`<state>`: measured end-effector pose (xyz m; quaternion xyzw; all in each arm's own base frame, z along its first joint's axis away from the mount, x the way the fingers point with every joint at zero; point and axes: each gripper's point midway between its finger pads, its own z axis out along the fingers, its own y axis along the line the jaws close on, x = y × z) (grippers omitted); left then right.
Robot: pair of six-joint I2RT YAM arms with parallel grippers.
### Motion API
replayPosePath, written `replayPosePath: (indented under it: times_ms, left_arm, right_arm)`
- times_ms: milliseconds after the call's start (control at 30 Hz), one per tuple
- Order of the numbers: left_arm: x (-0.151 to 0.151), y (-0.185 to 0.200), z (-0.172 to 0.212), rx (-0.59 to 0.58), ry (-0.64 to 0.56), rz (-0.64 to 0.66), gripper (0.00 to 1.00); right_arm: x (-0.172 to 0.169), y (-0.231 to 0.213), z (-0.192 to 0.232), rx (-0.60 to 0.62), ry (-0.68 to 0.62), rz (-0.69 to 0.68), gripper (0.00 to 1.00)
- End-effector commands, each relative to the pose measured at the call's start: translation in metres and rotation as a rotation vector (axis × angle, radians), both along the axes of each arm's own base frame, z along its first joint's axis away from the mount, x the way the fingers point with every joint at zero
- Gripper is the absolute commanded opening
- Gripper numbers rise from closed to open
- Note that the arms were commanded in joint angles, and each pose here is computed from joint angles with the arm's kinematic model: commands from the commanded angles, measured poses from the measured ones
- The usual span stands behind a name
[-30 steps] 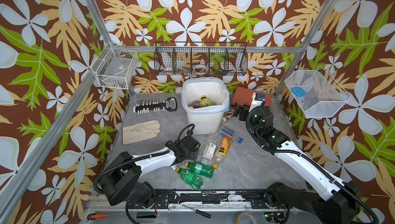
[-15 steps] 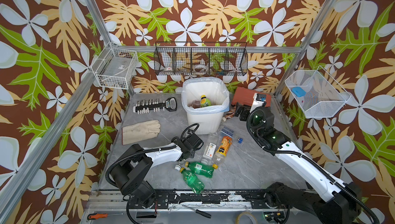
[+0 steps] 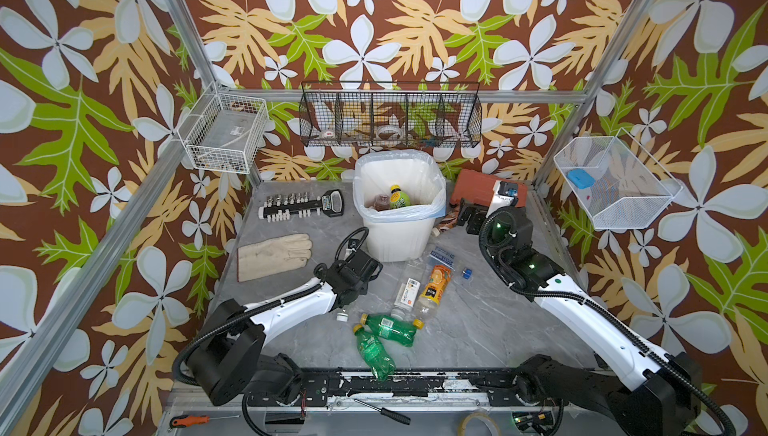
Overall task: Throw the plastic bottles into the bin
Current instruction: 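Lower the left gripper onto the cartoon-printed green bottle and grasp it, then lift the cartoon bottle over the bin and open the left gripper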
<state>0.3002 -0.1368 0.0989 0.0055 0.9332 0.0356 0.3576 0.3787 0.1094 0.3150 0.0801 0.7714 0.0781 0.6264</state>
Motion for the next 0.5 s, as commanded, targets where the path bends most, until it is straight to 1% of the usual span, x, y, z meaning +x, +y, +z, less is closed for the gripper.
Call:
replayPosePath:
  times_ms: [0, 100, 167, 233, 333, 467]
  left_arm:
    - [0.013, 0.003, 0.038, -0.139, -0.136, 0.05, 0.62]
    - [0.018, 0.008, 0.075, -0.301, -0.277, 0.07, 0.63]
    - [0.02, 0.014, 0.093, -0.391, -0.335, 0.087, 0.63]
    - [0.02, 0.02, 0.106, -0.45, -0.379, 0.097, 0.63]
    - [0.019, 0.028, 0.117, -0.452, -0.426, 0.105, 0.63]
    - [0.017, 0.034, 0.127, -0.451, -0.443, 0.12, 0.63]
  right_arm:
    - [-0.001, -0.001, 0.006, 0.016, -0.023, -0.002, 1.0]
    - [-0.002, -0.004, 0.004, 0.022, -0.027, -0.016, 0.99]
    - [-0.002, -0.003, 0.005, 0.027, -0.024, -0.011, 1.0]
    - [-0.002, -0.004, 0.005, 0.018, -0.023, -0.009, 0.99]
    - [-0.001, -0.006, 0.003, 0.014, -0.023, -0.019, 1.0]
    - [-0.001, -0.004, 0.002, 0.015, -0.019, -0.01, 1.0]
